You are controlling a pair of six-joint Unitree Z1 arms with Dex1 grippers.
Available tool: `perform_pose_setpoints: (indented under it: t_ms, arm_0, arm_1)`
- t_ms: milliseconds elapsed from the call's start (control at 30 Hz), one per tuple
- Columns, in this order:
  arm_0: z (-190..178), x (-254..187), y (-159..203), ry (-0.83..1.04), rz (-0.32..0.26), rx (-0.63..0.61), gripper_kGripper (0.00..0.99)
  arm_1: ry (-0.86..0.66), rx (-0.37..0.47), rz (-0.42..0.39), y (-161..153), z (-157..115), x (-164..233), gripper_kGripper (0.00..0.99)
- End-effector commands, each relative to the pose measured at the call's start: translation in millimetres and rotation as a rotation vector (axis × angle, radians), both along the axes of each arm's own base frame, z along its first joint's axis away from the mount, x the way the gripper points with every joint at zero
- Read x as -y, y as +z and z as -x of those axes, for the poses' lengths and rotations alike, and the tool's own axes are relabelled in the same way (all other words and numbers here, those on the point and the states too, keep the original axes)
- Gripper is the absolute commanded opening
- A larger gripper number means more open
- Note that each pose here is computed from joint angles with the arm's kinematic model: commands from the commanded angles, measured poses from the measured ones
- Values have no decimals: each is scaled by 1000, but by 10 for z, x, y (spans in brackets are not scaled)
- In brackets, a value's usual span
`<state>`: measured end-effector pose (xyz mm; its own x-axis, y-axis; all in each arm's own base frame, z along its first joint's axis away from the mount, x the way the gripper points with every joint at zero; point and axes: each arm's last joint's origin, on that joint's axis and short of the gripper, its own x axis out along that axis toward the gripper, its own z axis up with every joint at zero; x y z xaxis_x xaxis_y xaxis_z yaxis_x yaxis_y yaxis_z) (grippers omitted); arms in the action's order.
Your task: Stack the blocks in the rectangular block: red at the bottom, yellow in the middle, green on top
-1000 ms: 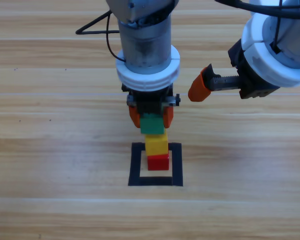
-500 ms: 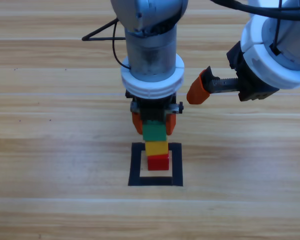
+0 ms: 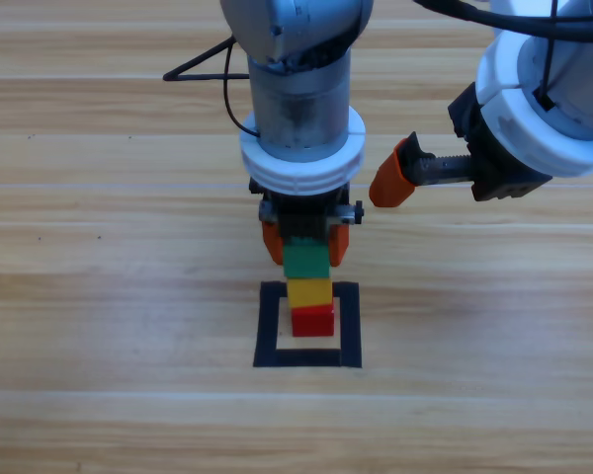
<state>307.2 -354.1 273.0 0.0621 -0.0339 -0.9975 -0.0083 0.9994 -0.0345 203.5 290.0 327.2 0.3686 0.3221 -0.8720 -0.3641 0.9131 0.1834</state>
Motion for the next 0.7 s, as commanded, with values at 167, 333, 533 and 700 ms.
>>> perform_pose_setpoints:
  t_ms: [167,333,533,700]
  arm_0:
    - [21,138,-245,-11,-50,-27,0]
    - [11,145,-268,-12,-56,-24,0]
    - [5,152,-283,-12,-57,-25,0]
    - [0,158,-291,-12,-57,-25,0]
  arm_1:
    - [-24,-17,23,-198,-136,7,990]
    - [-24,-15,21,-196,-138,4,990]
    - [-24,-17,21,-201,-136,6,990]
    - [-24,-17,21,-199,-133,10,990]
